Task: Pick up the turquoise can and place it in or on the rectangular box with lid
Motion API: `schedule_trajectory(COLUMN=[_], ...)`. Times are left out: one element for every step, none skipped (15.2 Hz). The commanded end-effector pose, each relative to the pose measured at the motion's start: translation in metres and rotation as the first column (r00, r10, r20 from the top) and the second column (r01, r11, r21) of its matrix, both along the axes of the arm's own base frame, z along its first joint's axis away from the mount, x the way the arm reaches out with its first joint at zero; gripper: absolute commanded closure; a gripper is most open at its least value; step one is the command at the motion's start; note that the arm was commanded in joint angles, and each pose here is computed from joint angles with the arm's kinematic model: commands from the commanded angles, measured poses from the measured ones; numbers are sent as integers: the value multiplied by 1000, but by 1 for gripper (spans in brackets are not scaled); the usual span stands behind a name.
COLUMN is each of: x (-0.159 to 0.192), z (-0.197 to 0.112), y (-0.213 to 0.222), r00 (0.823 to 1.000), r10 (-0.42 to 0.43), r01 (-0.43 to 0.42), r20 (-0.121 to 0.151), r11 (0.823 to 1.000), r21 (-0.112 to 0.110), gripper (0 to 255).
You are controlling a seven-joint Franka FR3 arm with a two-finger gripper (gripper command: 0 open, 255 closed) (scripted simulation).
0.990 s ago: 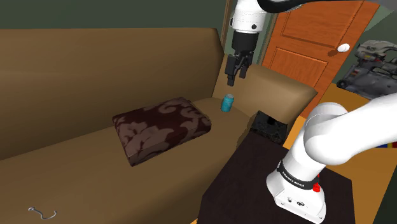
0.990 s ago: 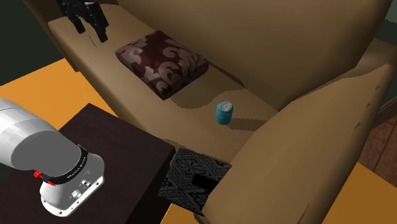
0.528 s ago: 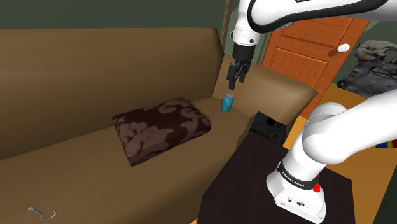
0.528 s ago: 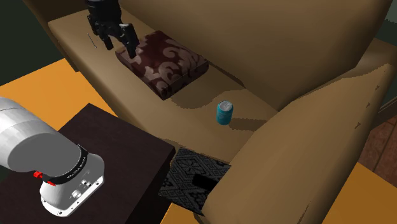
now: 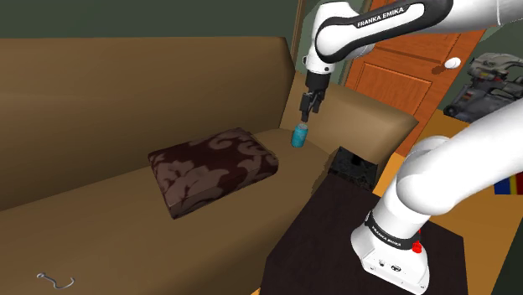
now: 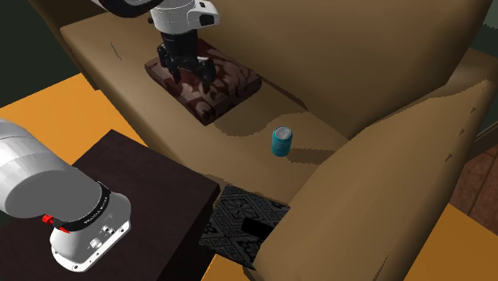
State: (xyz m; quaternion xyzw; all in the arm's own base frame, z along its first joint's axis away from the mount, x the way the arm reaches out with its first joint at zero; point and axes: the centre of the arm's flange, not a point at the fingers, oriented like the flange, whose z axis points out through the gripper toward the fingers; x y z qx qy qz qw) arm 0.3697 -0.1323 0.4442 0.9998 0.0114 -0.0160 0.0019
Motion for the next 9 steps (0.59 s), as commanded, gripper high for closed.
schedule_trajectory(x=[9, 13, 17, 21, 26, 30, 34, 38, 43], z=[-14, -21, -29, -36, -43, -50, -57, -64, -71], y=[-22, -32, -42, -52, -63, -73, -83, -93, -104], r00=[1000, 1000, 1000, 1000, 1000, 1000, 1000, 999, 999], r10=[8, 11, 14, 18, 21, 24, 28, 31, 34], r01=[-8, -11, -14, -18, -21, -24, -28, -31, -34], r20=[3, 3, 4, 5, 5, 6, 7, 7, 8], r11=[1000, 1000, 1000, 1000, 1000, 1000, 1000, 1000, 999], r21=[-2, -2, -2, -2, -2, -2, -2, -3, -3], gripper=[0, 0, 0, 0, 0, 0, 0, 0, 0])
